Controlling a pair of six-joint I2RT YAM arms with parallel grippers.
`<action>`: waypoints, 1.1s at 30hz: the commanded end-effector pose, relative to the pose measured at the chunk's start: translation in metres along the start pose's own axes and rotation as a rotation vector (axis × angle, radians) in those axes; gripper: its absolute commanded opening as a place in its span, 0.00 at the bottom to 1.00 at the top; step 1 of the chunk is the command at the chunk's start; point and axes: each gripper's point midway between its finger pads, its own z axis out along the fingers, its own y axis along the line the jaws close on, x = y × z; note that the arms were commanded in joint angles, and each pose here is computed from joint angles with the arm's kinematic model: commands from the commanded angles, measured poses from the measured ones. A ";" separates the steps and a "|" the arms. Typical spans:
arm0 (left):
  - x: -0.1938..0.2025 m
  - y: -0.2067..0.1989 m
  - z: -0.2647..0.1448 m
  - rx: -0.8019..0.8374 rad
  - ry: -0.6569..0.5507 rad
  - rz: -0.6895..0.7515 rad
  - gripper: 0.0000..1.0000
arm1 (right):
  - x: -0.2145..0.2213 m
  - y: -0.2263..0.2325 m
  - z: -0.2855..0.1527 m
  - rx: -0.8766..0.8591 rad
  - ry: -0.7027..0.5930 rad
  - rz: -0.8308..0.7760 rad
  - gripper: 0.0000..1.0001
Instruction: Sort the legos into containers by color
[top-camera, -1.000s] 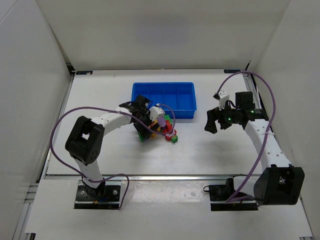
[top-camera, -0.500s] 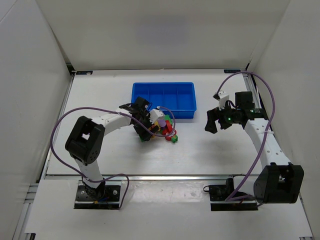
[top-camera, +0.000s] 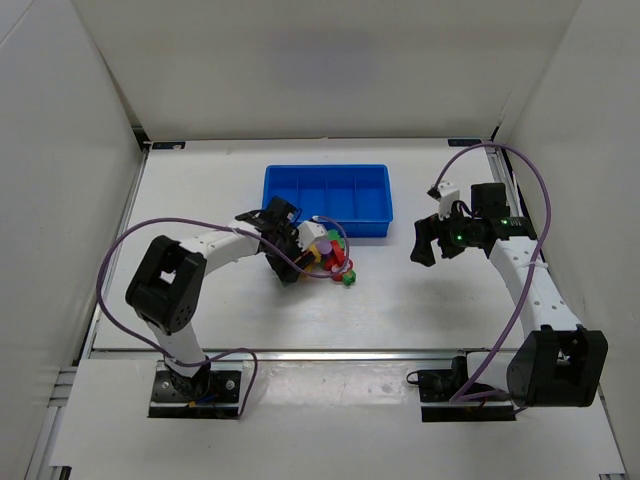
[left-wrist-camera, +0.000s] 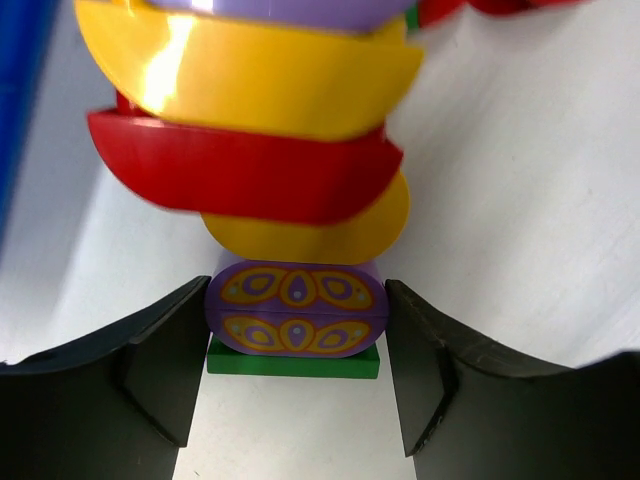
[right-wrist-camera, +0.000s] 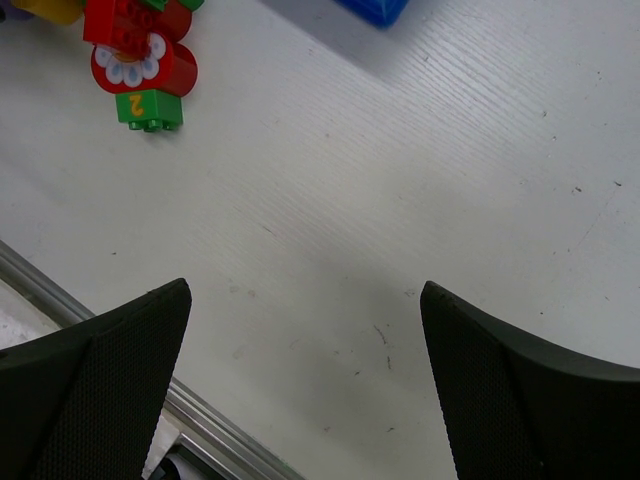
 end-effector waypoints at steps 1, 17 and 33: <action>0.000 -0.009 -0.022 -0.010 -0.043 0.015 0.45 | -0.011 0.000 -0.002 0.001 -0.041 -0.002 0.98; -0.025 -0.052 -0.135 -0.133 -0.289 0.161 0.44 | -0.070 0.033 -0.009 -0.183 -0.186 0.290 0.98; -0.121 -0.046 -0.133 -0.186 -0.411 0.204 0.38 | -0.133 0.096 0.014 -0.378 -0.198 0.268 0.94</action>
